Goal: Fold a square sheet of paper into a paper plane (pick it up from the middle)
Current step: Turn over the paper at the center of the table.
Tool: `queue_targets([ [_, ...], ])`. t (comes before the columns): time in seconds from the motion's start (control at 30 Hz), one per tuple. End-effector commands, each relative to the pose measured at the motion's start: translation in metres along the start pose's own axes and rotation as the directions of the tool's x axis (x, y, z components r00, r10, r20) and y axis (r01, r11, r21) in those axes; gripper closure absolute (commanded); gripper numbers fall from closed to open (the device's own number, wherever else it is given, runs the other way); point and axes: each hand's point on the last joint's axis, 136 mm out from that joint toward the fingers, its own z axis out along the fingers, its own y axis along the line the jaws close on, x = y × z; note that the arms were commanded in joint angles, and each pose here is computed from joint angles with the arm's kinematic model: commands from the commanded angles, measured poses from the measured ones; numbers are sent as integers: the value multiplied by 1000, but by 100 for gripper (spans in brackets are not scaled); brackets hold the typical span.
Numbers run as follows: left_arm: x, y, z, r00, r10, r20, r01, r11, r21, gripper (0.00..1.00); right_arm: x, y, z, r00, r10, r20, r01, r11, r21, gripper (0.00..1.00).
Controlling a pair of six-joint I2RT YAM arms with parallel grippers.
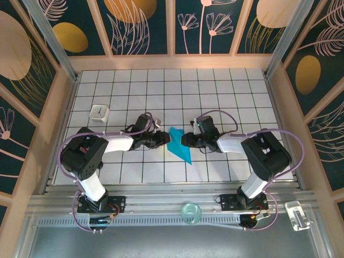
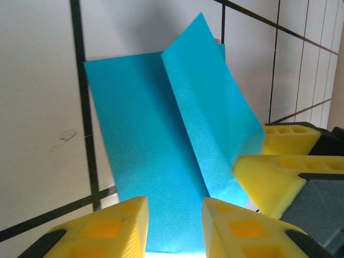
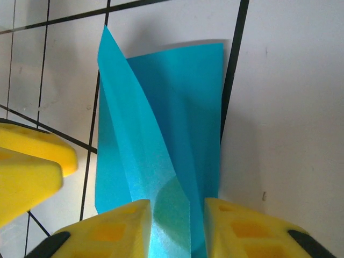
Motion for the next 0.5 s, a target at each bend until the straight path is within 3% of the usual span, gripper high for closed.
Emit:
queue_targets([
  [0.0,-7,-6,-12,999,-1,39,1,1000,19,67,-7,13,3,999,-41,18,42,998,-54,74],
  [0.23,-17,-2,-24,997,-16,73,15,1000,17,67,-22,16,-14,997,-48,54,50,998,-37,99],
  [0.33,-27,-3,-36,994,-15,109,13,1000,16,67,-29,17,-31,994,-85,69,85,996,13,100],
  [0.47,-39,-3,-54,986,-7,164,7,1000,6,65,-54,-15,-82,983,-158,96,120,939,321,100],
])
